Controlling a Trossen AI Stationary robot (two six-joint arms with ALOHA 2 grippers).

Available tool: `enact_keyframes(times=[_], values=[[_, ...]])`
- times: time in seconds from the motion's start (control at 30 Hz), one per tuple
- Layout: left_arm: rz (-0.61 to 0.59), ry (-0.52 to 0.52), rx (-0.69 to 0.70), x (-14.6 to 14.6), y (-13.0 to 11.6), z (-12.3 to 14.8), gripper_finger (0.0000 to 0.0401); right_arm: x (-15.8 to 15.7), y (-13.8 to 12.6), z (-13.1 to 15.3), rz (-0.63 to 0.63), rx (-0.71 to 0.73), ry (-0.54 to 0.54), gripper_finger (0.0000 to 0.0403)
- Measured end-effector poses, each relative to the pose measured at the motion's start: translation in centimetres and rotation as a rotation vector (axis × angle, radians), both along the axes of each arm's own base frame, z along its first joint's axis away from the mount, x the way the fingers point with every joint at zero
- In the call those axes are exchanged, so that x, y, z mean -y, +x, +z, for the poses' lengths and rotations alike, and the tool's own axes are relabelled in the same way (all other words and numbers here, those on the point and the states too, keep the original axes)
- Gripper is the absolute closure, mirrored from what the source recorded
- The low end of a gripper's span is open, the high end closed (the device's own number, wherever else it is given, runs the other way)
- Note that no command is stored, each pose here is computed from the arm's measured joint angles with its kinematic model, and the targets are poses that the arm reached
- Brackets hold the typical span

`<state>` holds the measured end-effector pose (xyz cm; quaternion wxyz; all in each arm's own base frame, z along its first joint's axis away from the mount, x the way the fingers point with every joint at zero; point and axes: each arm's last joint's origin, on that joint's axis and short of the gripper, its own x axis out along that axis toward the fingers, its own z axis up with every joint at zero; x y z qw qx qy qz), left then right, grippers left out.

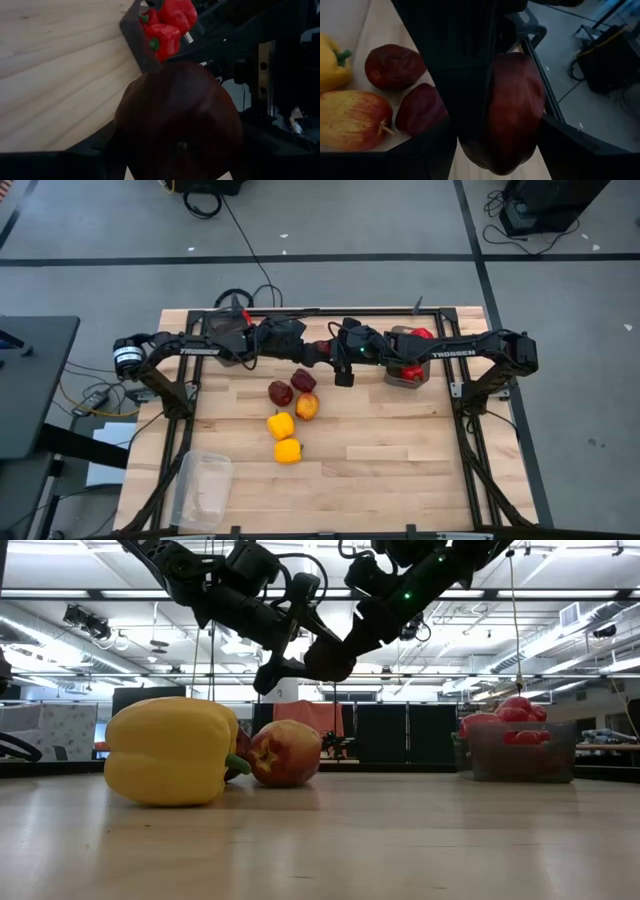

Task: Sort produce into baskets
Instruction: Put the red apple into the left black bin

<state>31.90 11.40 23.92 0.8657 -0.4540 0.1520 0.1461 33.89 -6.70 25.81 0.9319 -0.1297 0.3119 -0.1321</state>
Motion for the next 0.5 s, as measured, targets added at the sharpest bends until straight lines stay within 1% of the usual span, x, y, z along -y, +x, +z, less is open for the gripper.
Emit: enact_keyframes(times=[0.1,0.17,0.23,0.33,0.43,0.5], values=[[0.013,0.004,0.000,-0.6,-0.3,0.0,0.0143,0.0,-0.1,0.1,-0.067,0.022,0.042,0.0126],[0.041,-0.001,-0.025,-1.2,-0.8,0.0,0.0143,-0.1,-0.4,0.3,-0.072,0.037,0.123,0.0114],[0.077,0.023,-0.058,-2.0,-1.6,0.1,0.0143,-0.3,-0.7,0.8,-0.056,0.063,0.228,0.0102],[0.114,0.047,-0.160,-3.1,-3.5,0.4,0.0143,-0.4,-1.3,1.1,-0.037,0.064,0.346,0.0087],[0.150,0.068,-0.283,-3.7,-5.8,0.6,0.0143,-0.3,-1.5,1.5,-0.038,0.085,0.410,0.0079],[0.195,0.101,-0.351,-4.1,-7.4,1.2,0.0143,-0.2,-1.4,1.2,-0.045,0.084,0.449,0.0078]])
